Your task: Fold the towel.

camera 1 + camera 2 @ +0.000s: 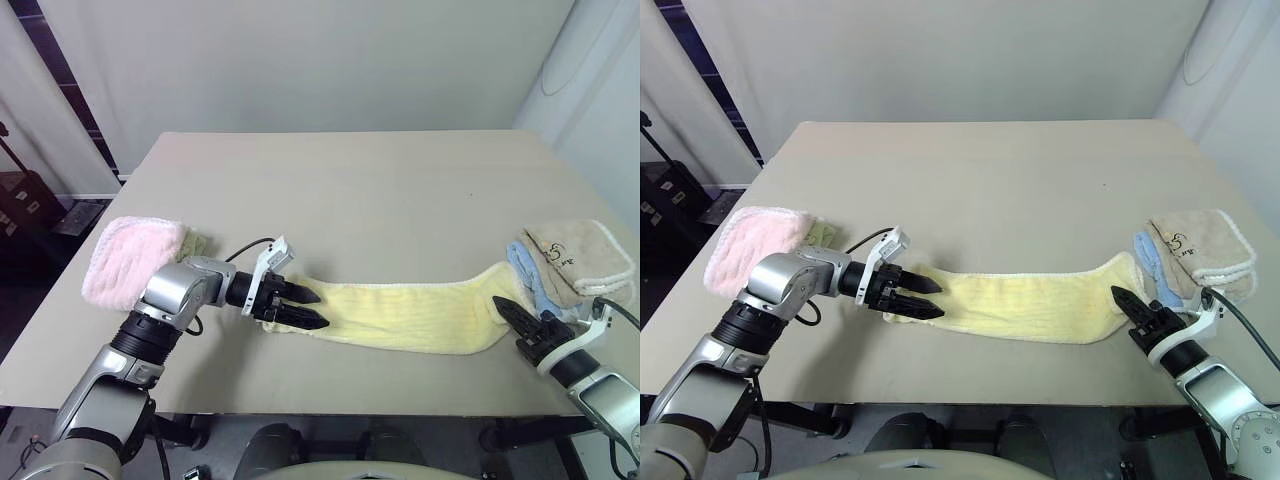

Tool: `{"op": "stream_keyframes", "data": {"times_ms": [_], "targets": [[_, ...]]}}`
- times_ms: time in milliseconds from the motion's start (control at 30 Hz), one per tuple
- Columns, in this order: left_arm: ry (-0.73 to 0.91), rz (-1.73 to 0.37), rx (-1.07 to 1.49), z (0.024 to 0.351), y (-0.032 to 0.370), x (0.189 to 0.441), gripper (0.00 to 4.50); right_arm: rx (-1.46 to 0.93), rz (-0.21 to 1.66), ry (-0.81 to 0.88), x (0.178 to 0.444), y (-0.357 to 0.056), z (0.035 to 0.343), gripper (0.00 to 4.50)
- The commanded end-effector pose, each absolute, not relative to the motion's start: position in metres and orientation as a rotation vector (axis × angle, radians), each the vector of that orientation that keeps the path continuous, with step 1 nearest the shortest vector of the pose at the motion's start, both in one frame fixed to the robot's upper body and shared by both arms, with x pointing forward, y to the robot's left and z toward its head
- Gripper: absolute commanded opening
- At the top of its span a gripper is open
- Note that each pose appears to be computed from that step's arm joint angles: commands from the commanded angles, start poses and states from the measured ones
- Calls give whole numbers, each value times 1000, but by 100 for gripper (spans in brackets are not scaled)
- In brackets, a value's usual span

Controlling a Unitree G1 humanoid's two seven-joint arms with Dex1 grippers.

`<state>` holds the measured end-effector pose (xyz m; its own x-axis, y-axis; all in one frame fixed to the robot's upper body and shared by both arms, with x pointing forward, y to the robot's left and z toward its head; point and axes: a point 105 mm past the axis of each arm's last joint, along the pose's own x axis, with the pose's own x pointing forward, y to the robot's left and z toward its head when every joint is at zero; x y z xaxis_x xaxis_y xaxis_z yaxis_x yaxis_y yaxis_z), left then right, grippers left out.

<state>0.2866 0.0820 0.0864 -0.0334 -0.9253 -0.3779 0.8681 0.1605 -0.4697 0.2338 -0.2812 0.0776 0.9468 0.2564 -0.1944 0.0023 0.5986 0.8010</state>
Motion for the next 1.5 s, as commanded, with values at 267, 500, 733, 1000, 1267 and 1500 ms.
{"op": "stream_keyframes", "data": {"times_ms": [267, 500, 733, 1000, 1267, 1500], "targets": [[809, -1372, 84, 78, 167, 271, 426, 887, 141, 287, 230, -284, 83, 3], [774, -1316, 78, 88, 156, 272, 426, 889, 132, 280, 231, -287, 82, 3], [626, -1392, -122, 116, 106, 284, 426, 882, 147, 265, 231, -287, 88, 3], [656, -1319, -96, 113, 141, 299, 426, 863, 172, 238, 226, -290, 103, 3], [676, -1186, -57, 106, 223, 304, 426, 834, 274, 231, 227, -273, 122, 3], [465, -1245, -148, 127, 211, 322, 426, 818, 357, 246, 233, -256, 131, 3]]}}
